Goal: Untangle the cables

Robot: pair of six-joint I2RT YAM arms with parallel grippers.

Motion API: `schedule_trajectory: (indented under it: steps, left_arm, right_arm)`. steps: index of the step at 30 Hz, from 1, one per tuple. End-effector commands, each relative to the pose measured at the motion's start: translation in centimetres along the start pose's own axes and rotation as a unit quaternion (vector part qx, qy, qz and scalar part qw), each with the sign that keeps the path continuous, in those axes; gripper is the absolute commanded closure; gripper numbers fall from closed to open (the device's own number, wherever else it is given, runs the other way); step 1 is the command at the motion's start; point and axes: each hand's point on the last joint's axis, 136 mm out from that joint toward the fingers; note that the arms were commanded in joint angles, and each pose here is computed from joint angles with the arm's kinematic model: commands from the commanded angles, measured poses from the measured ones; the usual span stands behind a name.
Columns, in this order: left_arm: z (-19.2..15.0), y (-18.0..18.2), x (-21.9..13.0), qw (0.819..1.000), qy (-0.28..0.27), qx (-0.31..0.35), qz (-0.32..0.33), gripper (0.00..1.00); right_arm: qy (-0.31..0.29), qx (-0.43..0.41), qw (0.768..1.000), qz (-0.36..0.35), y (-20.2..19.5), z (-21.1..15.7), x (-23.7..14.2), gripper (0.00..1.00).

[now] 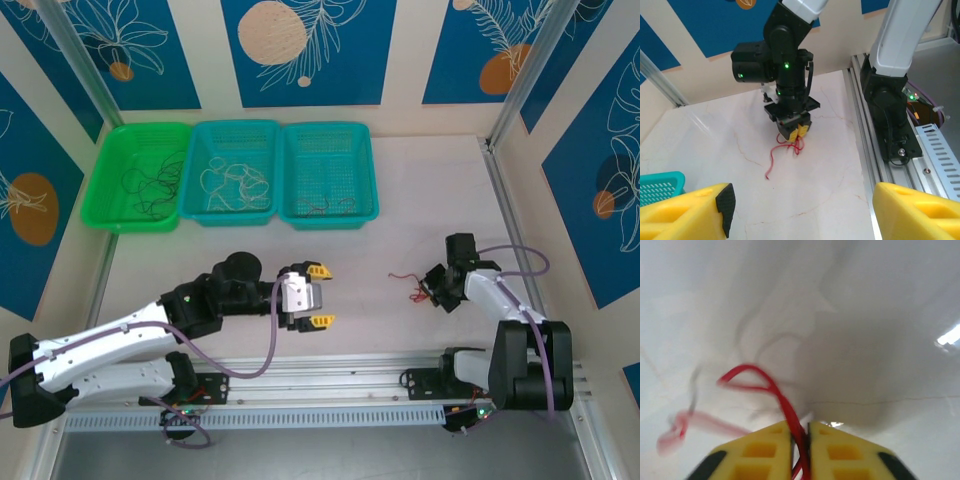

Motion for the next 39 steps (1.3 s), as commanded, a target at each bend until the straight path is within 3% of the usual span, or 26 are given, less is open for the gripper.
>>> schedule_trajectory:
  steps: [1,4,13,20,25,29,33,36,39]
  left_arm:
    - [-0.1,-1.0,0.1,1.000,-0.004,0.019,-0.023,0.26]
    - [-0.1,-0.8,0.1,1.000,-0.003,0.022,-0.016,0.25]
    - [0.4,0.0,-0.4,1.000,-0.009,0.017,0.014,0.24]
    - [-0.5,3.1,-2.1,0.993,0.006,-0.013,0.117,0.23]
    - [-1.0,5.0,-4.3,0.981,-0.003,-0.047,0.190,0.19]
    - [-2.6,7.1,-6.8,0.957,0.012,-0.086,0.276,0.16]
    - [-4.2,8.1,-9.2,0.935,0.010,-0.121,0.335,0.11]
    - [-5.5,8.5,-10.9,0.918,0.015,-0.143,0.370,0.08]
    - [-6.9,8.7,-12.4,0.904,0.029,-0.157,0.397,0.06]
  right_arm:
    - [-0.015,-0.018,0.999,0.047,1.7,0.2,-1.6,0.95]
    - [-0.035,-0.032,0.995,0.083,3.2,0.5,-3.7,1.00]
    - [-0.066,-0.096,0.971,0.209,10.0,-0.4,-10.9,1.00]
    - [-0.082,-0.206,0.941,0.258,18.4,-2.5,-15.1,1.00]
    - [-0.098,-0.285,0.921,0.247,24.2,-2.8,-15.3,1.00]
    - [-0.100,-0.320,0.915,0.226,28.4,-2.0,-12.8,1.00]
    - [-0.098,-0.338,0.914,0.200,32.4,-0.3,-10.1,0.93]
    - [-0.070,-0.353,0.913,0.192,35.2,0.1,-8.3,0.66]
    - [-0.058,-0.351,0.917,0.182,36.3,0.7,-7.9,0.57]
Point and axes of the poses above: each hand's point on the last joint's axis, 136 mm out from that joint toward the fingers, its own x axis out along the fingers, its own y axis along the line the jaws close on, z = x × y, and after that the axes turned 7 degrees about -x, right-handed
